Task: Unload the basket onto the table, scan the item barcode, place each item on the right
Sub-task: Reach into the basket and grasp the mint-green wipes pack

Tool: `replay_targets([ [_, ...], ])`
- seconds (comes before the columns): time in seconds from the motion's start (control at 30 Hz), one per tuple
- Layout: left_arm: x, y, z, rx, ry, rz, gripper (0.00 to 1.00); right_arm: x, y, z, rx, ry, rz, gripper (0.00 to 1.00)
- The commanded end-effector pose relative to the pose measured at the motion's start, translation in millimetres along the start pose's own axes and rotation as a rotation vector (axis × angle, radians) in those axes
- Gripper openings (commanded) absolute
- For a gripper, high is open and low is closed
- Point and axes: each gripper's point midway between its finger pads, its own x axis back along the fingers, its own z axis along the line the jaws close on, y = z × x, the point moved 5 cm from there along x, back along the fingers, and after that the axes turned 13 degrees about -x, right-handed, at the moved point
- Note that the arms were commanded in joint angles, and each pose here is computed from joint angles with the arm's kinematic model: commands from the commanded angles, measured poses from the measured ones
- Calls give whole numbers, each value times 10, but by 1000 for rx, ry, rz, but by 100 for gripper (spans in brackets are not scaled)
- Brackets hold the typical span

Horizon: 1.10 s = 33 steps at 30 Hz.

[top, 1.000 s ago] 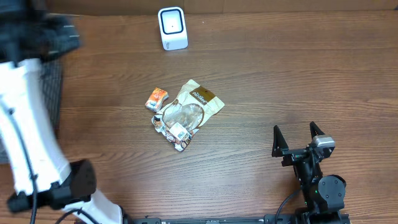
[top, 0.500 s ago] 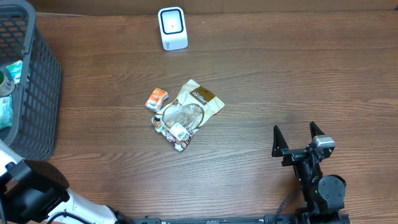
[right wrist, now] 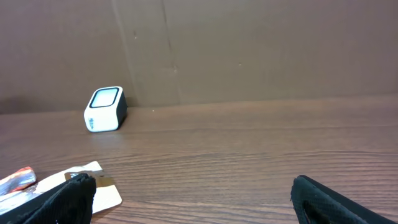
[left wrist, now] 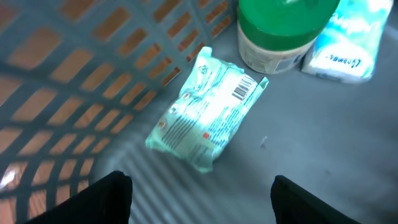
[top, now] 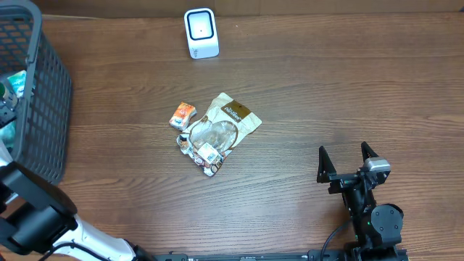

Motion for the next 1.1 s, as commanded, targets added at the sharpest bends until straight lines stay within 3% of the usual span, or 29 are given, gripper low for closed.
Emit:
replay_targets([
  [0.0,-268,-76,-96,-123,-2,35,75,-4,-27,3,-3,8,2,100],
  [0.3,-878,-342,-306,-167,-22,143,73,-4,-27,3,-3,8,2,100],
  [0.53,-1049,-365,-335,-181,-3,141,73,-4,-27,3,-3,8,2,100],
  [0.8,-1089,-454,-357,-191,-14,179,56,-4,-28,3,-3,8,3,100],
  [0.93,-1183,-601,-396,-204,-30,238,56,-4,-27,3,-3,8,2,100],
  [1.0,-1221,-671,-422,-212,-38,266,47,-4,-28,3,-3,8,3,100],
  [1.07,-1223,-697,-431,-215,-42,278,24,-4,-28,3,-3,8,3,100],
])
